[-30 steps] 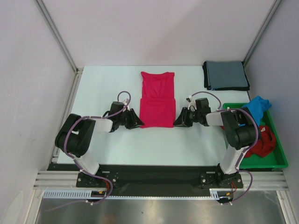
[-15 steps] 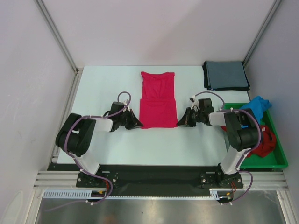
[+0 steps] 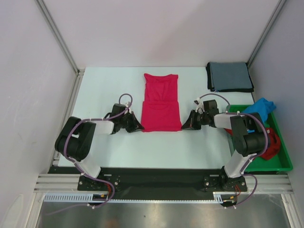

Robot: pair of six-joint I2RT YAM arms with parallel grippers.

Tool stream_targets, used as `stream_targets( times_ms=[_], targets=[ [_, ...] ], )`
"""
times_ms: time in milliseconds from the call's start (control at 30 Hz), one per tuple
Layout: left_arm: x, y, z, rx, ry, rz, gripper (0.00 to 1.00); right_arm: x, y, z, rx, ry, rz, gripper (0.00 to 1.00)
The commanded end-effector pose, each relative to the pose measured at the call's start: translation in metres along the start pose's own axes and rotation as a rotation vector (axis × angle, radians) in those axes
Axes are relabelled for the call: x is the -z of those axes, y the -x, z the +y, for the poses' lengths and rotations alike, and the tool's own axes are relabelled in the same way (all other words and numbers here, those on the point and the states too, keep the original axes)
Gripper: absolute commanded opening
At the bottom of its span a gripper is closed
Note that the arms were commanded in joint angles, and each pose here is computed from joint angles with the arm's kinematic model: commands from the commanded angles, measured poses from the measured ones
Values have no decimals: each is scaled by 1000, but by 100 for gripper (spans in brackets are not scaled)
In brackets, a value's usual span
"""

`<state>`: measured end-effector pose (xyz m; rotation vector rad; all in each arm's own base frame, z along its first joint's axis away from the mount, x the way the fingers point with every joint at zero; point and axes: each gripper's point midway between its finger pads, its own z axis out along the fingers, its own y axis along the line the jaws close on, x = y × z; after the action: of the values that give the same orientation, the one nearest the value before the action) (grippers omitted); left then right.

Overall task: Fold and stack the t-shirts
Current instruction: Fold the tshirt

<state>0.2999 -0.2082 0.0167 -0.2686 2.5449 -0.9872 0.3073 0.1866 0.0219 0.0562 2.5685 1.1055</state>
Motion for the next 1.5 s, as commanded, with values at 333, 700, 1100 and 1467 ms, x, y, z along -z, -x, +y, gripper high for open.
stream_targets(
  times_ms=[333, 700, 1100, 1467],
  targets=[
    [20, -3, 0, -25, -5, -40, 29, 17, -11, 11, 12, 30, 6, 6],
    [33, -10, -13, 33, -77, -65, 65, 32, -11, 10, -56, -12, -109, 45],
    [15, -25, -1, 247, -110, -84, 67, 8, -9, 16, -307, 54, -228, 50],
    [27, -34, 12, 348, -12, -134, 65, 8, -30, -10, -521, -98, -349, 55]
  ],
)
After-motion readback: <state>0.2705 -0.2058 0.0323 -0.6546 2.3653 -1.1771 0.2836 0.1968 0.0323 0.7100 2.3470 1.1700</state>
